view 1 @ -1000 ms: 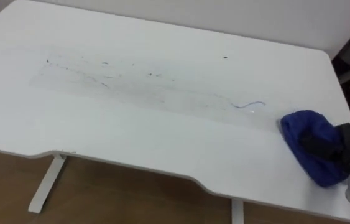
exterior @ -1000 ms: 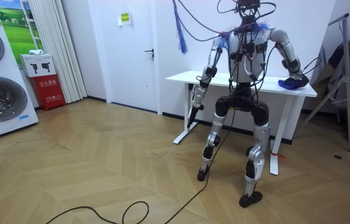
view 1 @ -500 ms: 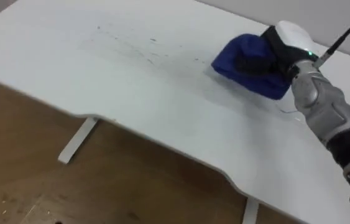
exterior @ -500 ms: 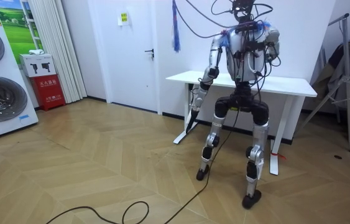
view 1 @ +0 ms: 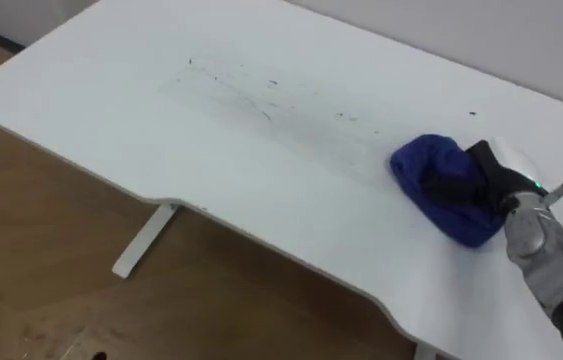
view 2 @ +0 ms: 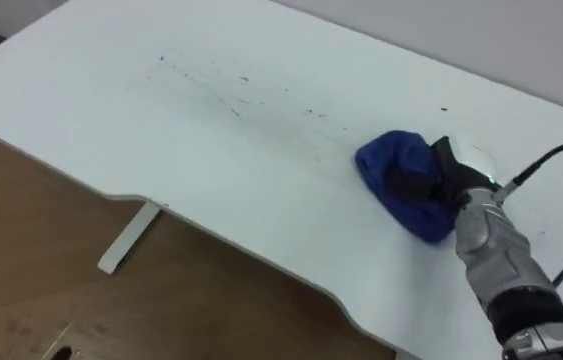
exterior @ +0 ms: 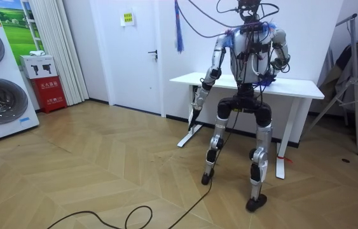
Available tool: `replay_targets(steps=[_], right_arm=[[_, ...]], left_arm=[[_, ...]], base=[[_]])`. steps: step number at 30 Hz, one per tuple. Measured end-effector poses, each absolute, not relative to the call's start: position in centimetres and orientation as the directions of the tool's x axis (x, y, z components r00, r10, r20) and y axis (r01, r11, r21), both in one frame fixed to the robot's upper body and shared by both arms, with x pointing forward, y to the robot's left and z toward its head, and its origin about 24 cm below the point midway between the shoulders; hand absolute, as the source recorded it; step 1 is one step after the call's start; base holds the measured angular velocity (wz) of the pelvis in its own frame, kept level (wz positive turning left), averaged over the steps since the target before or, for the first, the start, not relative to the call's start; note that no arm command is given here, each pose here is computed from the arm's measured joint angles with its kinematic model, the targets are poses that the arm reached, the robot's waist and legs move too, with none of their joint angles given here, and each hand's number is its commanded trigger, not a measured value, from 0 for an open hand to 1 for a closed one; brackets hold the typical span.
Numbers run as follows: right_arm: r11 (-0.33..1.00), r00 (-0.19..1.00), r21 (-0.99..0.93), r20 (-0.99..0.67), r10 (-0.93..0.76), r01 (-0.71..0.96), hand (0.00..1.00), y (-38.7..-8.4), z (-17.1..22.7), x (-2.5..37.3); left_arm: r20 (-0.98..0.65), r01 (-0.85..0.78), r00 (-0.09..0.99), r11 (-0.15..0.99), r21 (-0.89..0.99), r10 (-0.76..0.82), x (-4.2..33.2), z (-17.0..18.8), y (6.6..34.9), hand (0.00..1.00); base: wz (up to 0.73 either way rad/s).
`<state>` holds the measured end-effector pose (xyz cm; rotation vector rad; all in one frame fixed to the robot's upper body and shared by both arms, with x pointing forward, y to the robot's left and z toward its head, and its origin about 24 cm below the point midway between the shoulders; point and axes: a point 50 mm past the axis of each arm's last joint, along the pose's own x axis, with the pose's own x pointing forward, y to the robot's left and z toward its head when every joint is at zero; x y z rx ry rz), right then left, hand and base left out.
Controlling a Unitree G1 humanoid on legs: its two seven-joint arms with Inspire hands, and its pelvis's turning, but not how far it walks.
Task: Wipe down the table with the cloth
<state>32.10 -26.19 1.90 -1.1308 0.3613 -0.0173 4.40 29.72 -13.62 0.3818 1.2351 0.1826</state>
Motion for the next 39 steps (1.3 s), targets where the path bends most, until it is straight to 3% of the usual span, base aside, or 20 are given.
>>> replay_targets(steps=[5,10,18,27,34,39], right_arm=[[0.424,0.955,-0.894,-0.240,-0.175,-0.147,1.00,-25.5,3.6,33.8],[0.437,0.946,-0.887,-0.258,-0.197,-0.151,1.00,-26.3,2.6,32.8],[0.571,0.870,-0.818,-0.324,-0.371,-0.061,1.00,-31.8,-2.9,23.0],[0.578,0.728,-0.816,-0.386,-0.566,0.017,1.00,-36.5,-4.4,17.8],[0.571,0.724,-0.821,-0.390,-0.569,0.007,1.00,-36.3,-4.2,18.4],[0.481,0.799,-0.875,-0.327,-0.505,-0.055,1.00,-34.5,-2.4,21.6]], left_arm=[[-0.896,0.100,0.324,0.931,0.352,0.304,4.6,-13.7,29.5,0.00],[-0.914,0.105,0.266,0.933,0.343,0.306,2.0,-13.8,29.6,0.00],[-0.923,0.061,0.199,0.936,0.348,0.330,-1.4,-13.7,29.9,0.00],[-0.891,0.063,0.266,0.916,0.397,0.368,-0.6,-13.2,30.5,0.00],[-0.906,0.068,0.222,0.921,0.383,0.360,-2.0,-13.4,30.0,0.00],[-0.927,0.065,0.190,0.938,0.341,0.324,-2.9,-13.9,28.6,0.00]], base=[[-0.11],[0.03],[-0.01],[-0.20],[-0.06],[-0.04]])
